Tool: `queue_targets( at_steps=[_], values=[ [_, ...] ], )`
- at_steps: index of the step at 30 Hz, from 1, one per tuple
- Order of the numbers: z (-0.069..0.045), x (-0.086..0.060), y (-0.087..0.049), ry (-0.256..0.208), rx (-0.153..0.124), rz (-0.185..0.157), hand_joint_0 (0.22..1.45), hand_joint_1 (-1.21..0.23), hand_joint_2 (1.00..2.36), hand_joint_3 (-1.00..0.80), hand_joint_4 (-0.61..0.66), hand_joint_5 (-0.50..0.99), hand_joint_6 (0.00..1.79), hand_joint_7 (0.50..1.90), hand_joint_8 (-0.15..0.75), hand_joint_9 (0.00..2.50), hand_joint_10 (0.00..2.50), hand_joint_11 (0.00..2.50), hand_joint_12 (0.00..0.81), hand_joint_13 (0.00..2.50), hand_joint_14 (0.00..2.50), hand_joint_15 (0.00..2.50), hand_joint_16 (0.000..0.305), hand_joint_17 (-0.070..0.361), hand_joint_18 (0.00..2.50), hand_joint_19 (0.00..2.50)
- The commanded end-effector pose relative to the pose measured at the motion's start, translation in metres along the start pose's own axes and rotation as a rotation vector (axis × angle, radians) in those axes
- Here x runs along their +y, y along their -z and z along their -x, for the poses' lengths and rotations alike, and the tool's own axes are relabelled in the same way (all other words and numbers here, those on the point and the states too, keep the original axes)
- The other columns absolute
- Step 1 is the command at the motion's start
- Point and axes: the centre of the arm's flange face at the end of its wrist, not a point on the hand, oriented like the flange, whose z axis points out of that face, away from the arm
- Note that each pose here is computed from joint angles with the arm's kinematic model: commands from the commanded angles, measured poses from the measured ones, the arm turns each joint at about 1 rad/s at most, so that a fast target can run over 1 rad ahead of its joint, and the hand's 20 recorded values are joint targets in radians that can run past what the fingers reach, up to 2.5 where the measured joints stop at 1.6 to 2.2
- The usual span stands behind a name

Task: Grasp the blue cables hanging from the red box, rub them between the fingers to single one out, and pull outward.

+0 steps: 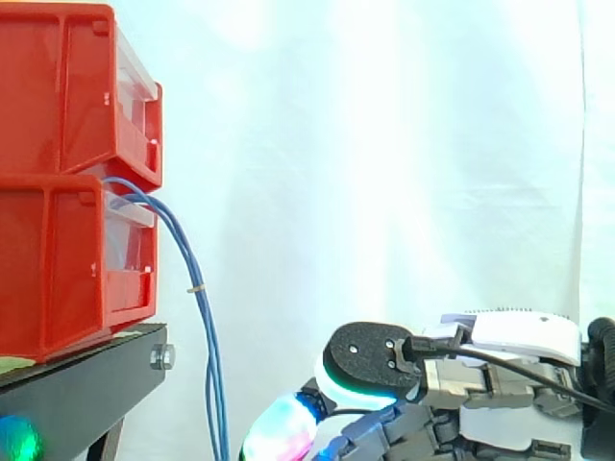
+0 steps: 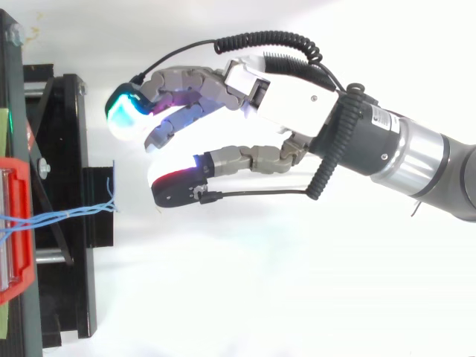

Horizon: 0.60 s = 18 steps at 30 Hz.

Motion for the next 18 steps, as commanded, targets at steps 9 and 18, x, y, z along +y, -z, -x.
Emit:
queue_targets(
  at_steps=[9,18],
  values=[
    [-0.019,0.026,-0.018,0.012,0.002,0.075,0.51,-0.6,1.0,-0.48,0.23,-0.11,0.5,0.83,0.231,0.95,0.01,0.4,0.3,0.61,0.01,0.36,0.041,0.092,0.34,0.26],
    [-0.046,0.017,-0.022,-0.071,0.028,0.111,0.51,-0.6,1.0,-0.47,0.23,-0.11,0.5,0.84,0.23,0.96,0.01,0.41,0.304,0.64,0.02,0.39,0.041,0.091,0.37,0.29]
  ],
)
